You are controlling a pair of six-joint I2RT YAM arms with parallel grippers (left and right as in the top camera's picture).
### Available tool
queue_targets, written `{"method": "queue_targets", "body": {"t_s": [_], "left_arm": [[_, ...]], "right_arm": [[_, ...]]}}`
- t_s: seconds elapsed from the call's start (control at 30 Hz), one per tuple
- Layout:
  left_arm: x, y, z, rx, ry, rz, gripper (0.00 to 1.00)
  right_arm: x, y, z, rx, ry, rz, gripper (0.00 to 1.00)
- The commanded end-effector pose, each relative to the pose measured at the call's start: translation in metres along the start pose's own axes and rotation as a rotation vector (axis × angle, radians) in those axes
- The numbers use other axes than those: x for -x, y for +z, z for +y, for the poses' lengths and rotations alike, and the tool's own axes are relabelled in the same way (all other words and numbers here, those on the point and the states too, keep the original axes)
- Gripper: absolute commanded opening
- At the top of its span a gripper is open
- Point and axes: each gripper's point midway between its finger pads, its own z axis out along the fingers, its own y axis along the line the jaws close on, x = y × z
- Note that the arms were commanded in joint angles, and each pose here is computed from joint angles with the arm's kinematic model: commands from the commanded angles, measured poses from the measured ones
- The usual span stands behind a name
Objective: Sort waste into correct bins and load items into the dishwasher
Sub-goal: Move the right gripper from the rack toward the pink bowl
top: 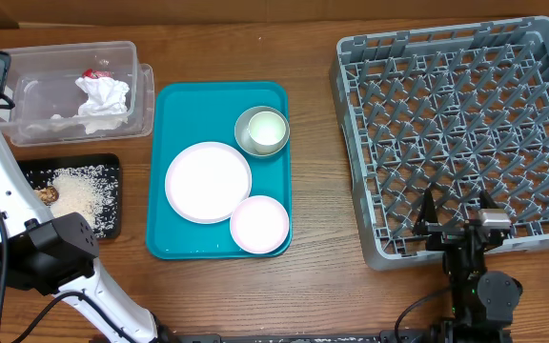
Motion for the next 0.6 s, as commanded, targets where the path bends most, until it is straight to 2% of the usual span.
{"method": "queue_targets", "body": {"t_s": [0.0, 0.13, 0.17, 0.2, 0.27, 0.43, 0.57], "left_arm": [[0.002, 0.003, 0.003, 0.023, -0.006, -0.014, 1.00], [0.002, 0.003, 0.003, 0.023, -0.006, -0.014, 1.00], [0.002, 0.003, 0.003, 0.023, -0.006, -0.014, 1.00], [0.002, 0.003, 0.003, 0.023, -0.006, -0.014, 1.00], [0.002, 0.003, 0.003, 0.023, -0.006, -0.014, 1.00], [0.002, 0.003, 0.003, 0.023, -0.006, -0.014, 1.00], [0.002, 0.003, 0.003, 0.023, -0.006, -0.014, 1.00]], "right_arm": [[0.014, -0.003, 0.028, 0.166, 0.093, -0.059, 1.00], [0.049, -0.043, 0.107, 0.700, 0.389, -0.055, 1.00], [0.062, -0.070, 0.131, 0.897, 0.486, -0.004, 1.00], [0.068, -0.088, 0.143, 1.016, 0.538, 0.051, 1.00], [0.091, -0.103, 0.145, 1.074, 0.629, 0.021, 1.00], [0.141, -0.106, 0.122, 1.035, 0.892, -0.158, 1.00], [0.164, -0.104, 0.117, 0.982, 0.866, -0.207, 1.00]]}}
